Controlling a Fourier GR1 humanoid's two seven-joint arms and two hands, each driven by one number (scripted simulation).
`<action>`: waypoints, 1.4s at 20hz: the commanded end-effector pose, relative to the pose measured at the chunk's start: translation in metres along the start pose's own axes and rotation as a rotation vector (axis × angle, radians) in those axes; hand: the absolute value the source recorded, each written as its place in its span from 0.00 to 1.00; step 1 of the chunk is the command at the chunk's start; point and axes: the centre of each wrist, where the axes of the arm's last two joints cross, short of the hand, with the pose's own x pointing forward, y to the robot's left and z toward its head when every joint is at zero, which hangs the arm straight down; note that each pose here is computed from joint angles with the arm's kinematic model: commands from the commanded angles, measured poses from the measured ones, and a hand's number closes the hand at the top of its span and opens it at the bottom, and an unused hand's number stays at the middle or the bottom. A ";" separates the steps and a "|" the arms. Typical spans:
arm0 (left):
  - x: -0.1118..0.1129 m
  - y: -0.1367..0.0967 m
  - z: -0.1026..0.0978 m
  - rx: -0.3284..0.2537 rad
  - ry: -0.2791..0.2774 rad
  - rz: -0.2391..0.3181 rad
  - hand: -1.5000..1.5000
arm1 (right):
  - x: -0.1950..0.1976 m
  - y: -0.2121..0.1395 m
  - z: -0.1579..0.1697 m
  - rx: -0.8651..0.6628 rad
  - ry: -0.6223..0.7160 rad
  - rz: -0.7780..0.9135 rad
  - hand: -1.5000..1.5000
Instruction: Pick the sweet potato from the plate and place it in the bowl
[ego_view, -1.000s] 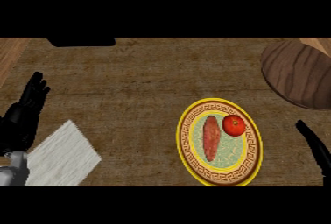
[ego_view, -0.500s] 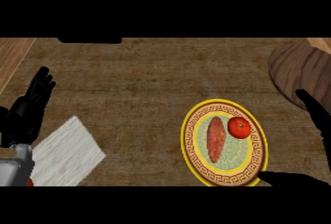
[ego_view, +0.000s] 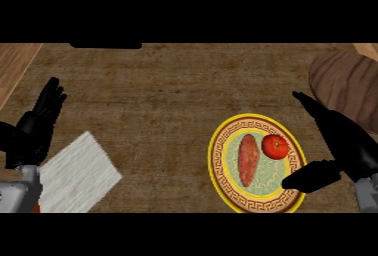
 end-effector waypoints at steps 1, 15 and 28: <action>0.005 -0.001 -0.008 0.013 0.010 0.017 0.50 | 0.015 -0.005 -0.028 0.140 0.053 0.025 0.00; 0.003 0.012 -0.005 0.018 0.014 0.002 0.50 | 0.022 0.038 -0.051 0.287 0.125 0.229 0.00; 0.002 0.006 -0.006 0.016 0.014 -0.002 0.50 | 0.025 0.100 -0.064 0.290 0.119 0.247 0.00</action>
